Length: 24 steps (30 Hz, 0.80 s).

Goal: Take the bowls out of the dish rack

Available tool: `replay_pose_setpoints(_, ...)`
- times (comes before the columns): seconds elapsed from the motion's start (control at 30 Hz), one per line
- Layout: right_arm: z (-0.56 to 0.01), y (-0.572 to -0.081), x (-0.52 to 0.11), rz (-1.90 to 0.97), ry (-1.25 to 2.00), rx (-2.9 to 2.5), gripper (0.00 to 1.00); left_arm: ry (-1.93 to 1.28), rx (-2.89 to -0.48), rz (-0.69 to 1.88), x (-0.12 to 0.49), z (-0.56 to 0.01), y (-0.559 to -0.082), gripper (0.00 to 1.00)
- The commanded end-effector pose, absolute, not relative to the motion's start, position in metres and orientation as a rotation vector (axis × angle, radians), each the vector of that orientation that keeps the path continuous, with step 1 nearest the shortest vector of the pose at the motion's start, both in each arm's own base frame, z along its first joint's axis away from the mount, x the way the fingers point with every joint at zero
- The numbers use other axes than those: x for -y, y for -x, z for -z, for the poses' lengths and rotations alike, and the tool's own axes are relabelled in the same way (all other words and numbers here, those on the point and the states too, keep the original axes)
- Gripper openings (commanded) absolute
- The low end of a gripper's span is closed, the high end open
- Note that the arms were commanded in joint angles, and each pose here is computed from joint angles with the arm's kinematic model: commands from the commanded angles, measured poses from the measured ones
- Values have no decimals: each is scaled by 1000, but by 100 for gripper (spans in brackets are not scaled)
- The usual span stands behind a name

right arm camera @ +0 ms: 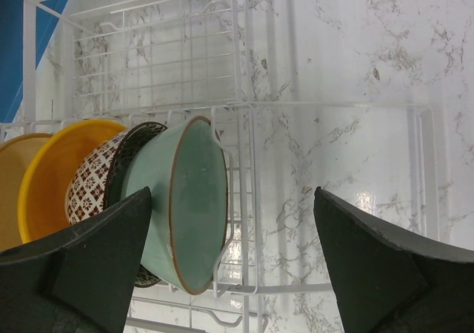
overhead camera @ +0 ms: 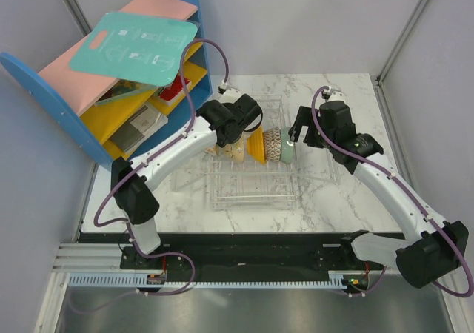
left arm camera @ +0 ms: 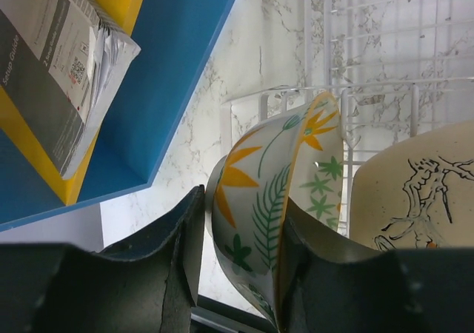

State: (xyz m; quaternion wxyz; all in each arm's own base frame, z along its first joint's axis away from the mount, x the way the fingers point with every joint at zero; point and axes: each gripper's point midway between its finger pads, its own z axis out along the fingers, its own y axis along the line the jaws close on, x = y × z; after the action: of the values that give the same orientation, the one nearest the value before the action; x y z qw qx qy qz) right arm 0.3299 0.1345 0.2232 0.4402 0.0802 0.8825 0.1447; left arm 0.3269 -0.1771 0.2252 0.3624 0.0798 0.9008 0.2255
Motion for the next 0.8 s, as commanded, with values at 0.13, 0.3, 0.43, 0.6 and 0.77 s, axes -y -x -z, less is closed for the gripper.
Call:
replay_pose_setpoints(0.13,-207,-325,-126,-322,-194,-2226,97,-221,-2300,-471,207,-229,-321,2)
replay_pose_setpoints(0.3,-207,-325,-125,-328,-198,-2225,97,-227,-2307,-443,207,-233,-315,2)
replay_pose_setpoints(0.43,-207,-325,-126,-332,-196,-2223,97,-228,-2315,-382,211,-239,-311,2)
replay_pose_setpoints(0.6,-207,-325,-126,-336,-198,-2224,97,-267,-2316,-387,214,-237,-308,2)
replay_pose_setpoints(0.77,-212,-328,-127,-336,-196,-2211,97,-287,-2300,-356,218,-246,-310,2)
